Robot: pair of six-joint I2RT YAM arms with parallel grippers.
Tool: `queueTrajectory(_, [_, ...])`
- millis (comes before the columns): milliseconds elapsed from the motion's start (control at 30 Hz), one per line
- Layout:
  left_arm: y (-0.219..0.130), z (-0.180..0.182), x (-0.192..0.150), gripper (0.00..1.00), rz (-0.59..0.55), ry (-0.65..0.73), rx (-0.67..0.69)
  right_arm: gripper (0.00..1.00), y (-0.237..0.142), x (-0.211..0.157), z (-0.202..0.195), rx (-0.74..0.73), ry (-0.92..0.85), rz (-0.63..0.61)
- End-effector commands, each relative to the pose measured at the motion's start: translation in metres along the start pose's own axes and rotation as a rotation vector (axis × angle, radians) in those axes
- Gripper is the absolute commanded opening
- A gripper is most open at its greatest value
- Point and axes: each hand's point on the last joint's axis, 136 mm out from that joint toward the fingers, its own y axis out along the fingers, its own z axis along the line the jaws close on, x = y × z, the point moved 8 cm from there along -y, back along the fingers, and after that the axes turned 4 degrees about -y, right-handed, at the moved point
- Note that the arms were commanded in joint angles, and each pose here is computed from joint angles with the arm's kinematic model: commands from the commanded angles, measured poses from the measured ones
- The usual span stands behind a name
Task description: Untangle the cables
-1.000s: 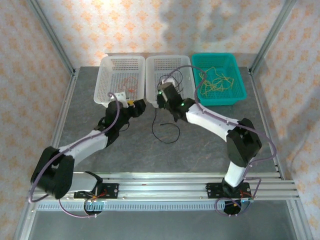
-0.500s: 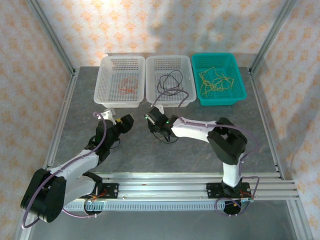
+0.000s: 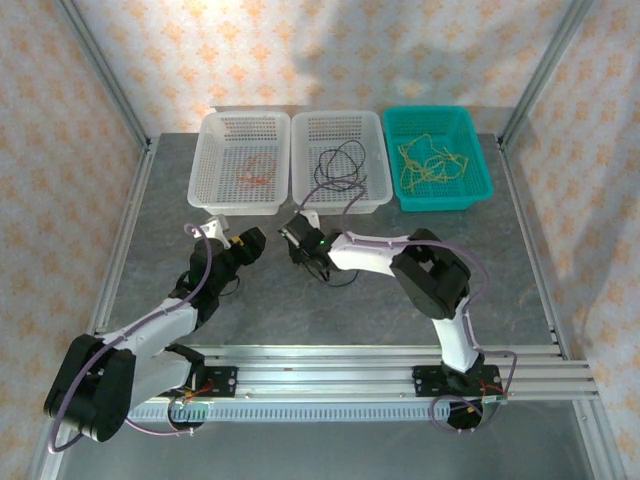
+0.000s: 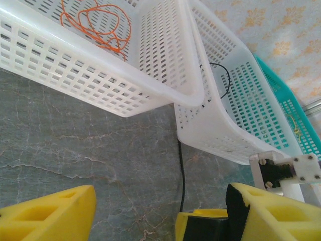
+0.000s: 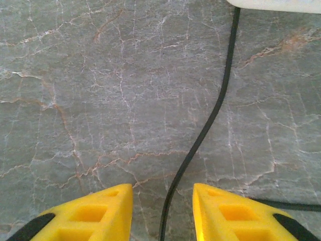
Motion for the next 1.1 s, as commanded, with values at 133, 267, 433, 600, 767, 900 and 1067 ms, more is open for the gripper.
queueTrajectory(133, [0.002, -0.006, 0.006, 0.70, -0.024, 0.004, -0.036, 0.35, 0.012, -0.001, -0.001, -0.051, -0.011, 0.014])
queueTrajectory(267, [0.002, -0.005, 0.006, 0.70, -0.022, 0.013, -0.030, 0.32, 0.018, -0.007, -0.002, -0.065, -0.016, 0.036])
queueTrajectory(433, [0.002, -0.004, 0.006, 0.70, -0.024, 0.018, -0.020, 0.25, 0.026, -0.017, -0.004, -0.074, -0.024, 0.080])
queueTrajectory(600, [0.002, -0.003, 0.004, 0.70, -0.014, 0.028, -0.016, 0.11, 0.022, -0.020, -0.007, -0.078, -0.020, 0.091])
queueTrajectory(767, [0.003, -0.005, 0.003, 0.70, 0.012, 0.082, 0.004, 0.01, -0.001, -0.018, -0.008, -0.029, -0.011, 0.066])
queueTrajectory(900, [0.003, -0.012, -0.006, 0.70, 0.048, 0.139, -0.011, 0.00, -0.034, -0.024, -0.014, 0.039, -0.018, 0.045])
queueTrajectory(1067, [-0.001, -0.029, -0.014, 0.70, 0.050, 0.158, -0.076, 0.00, -0.093, -0.022, -0.026, 0.158, -0.037, -0.045])
